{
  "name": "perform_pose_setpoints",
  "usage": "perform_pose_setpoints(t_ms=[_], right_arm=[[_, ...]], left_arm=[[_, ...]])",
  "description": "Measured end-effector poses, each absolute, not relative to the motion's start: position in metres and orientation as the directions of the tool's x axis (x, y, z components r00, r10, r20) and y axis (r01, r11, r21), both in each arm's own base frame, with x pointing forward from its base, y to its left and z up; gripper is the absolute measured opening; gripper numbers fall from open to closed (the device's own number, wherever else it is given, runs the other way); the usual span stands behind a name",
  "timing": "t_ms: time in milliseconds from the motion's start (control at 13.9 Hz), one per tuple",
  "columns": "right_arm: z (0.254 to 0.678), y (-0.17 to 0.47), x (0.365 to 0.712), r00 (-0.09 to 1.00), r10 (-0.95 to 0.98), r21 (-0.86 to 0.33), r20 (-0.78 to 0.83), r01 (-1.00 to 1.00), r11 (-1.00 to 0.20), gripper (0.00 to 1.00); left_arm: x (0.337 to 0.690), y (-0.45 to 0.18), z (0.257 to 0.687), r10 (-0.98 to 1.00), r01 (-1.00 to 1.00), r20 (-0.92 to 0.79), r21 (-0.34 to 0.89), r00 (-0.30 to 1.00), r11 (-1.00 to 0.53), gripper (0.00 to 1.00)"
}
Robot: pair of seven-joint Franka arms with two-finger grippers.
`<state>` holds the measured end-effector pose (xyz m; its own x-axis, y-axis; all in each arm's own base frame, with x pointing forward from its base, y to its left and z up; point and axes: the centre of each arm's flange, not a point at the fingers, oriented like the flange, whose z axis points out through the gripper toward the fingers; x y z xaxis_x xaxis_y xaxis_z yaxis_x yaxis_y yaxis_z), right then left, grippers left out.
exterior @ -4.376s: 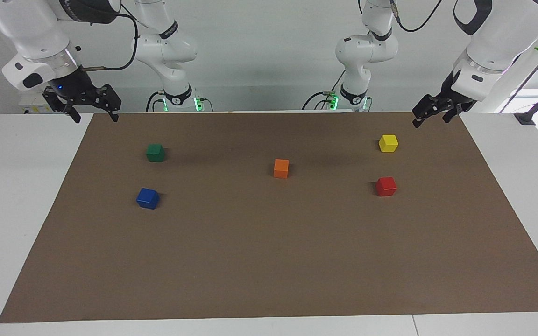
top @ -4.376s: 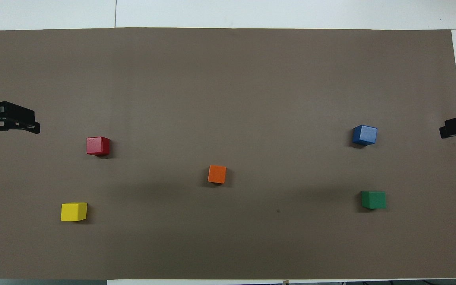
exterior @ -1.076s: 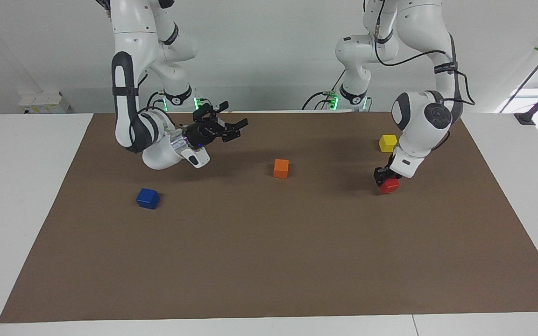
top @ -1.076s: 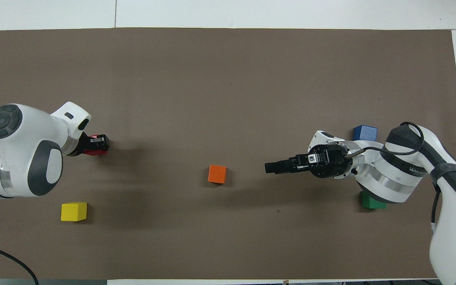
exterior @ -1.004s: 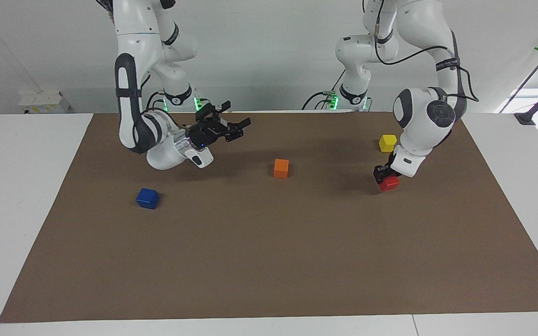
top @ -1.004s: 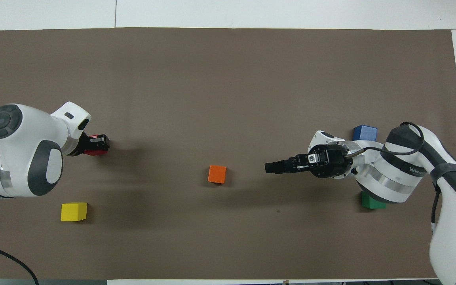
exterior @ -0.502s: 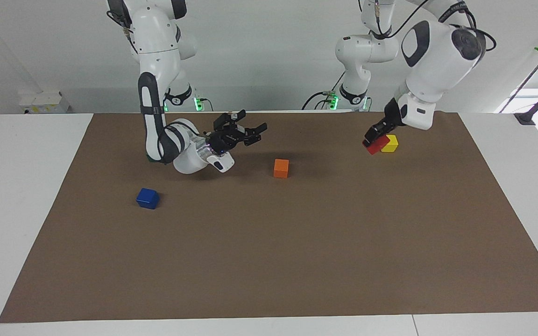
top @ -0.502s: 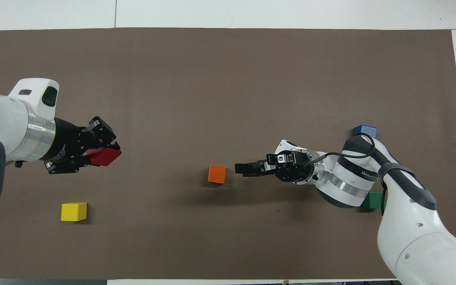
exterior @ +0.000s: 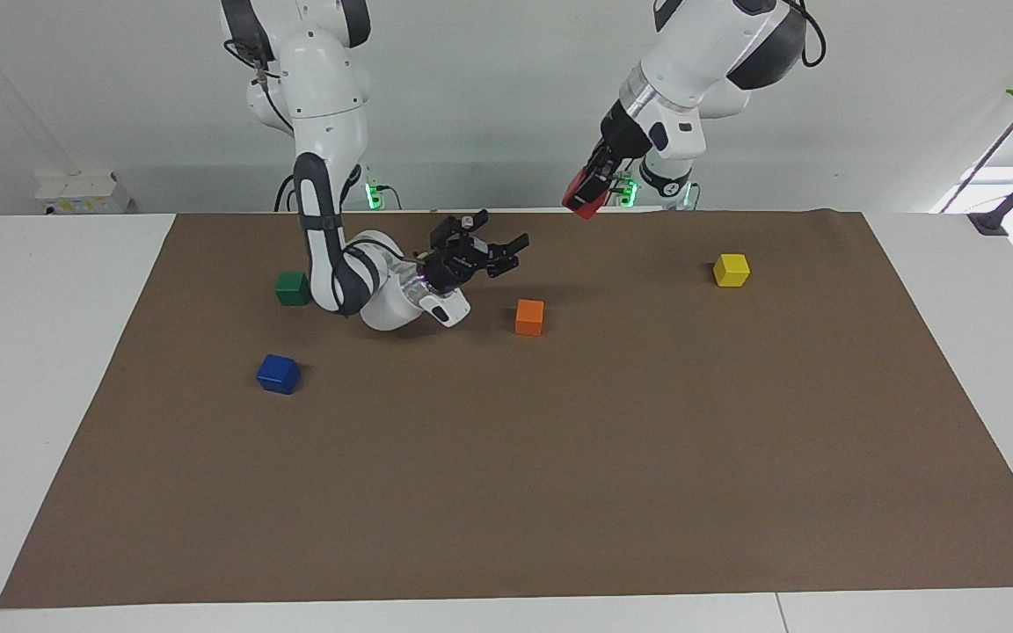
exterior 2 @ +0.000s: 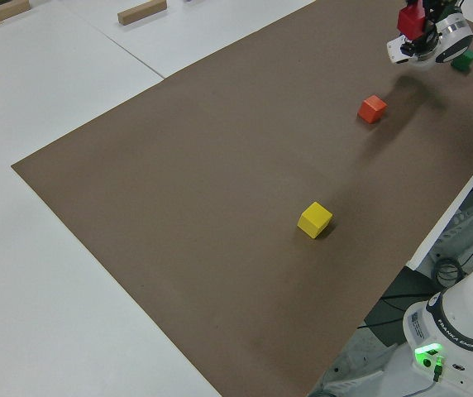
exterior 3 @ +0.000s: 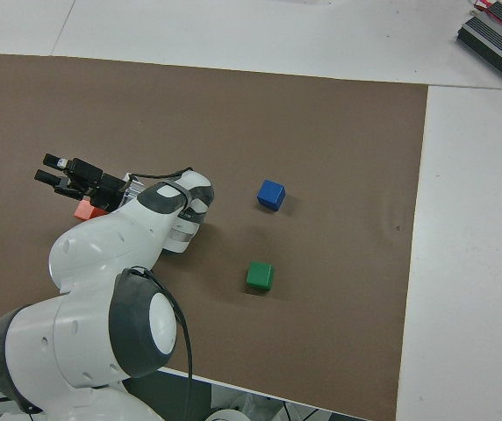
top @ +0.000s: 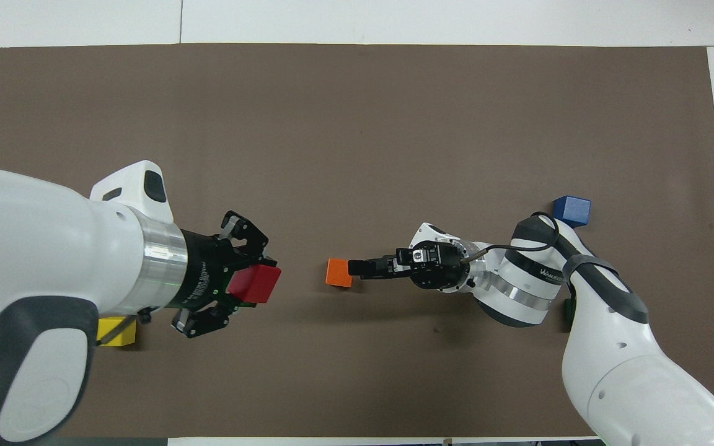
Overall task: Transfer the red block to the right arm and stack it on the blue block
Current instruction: 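Carry the red cube toward the right gripper while the right gripper approaches, then close the right gripper on the red cube held by the left gripper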
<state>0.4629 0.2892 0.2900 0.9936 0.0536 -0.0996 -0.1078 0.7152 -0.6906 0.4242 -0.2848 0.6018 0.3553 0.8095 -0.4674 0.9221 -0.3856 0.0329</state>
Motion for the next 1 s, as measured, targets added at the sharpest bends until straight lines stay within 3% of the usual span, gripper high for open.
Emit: perform_pose_setpoints(t_ms=[574, 1004], right_arm=[[0.295, 0.318, 0.453, 0.997, 0.036, -0.66, -0.073, -0.075, 0.748, 1.0], [0.301, 0.342, 0.443, 0.998, 0.029, -0.639, -0.052, -0.056, 0.767, 1.0]], left_arm=[[0.431, -0.299, 0.596, 0.838, 0.998, -0.545, -0.054, -0.013, -0.019, 0.54], [0.39, -0.325, 0.568, 0.854, 0.998, -0.52, -0.055, -0.023, -0.007, 0.54]])
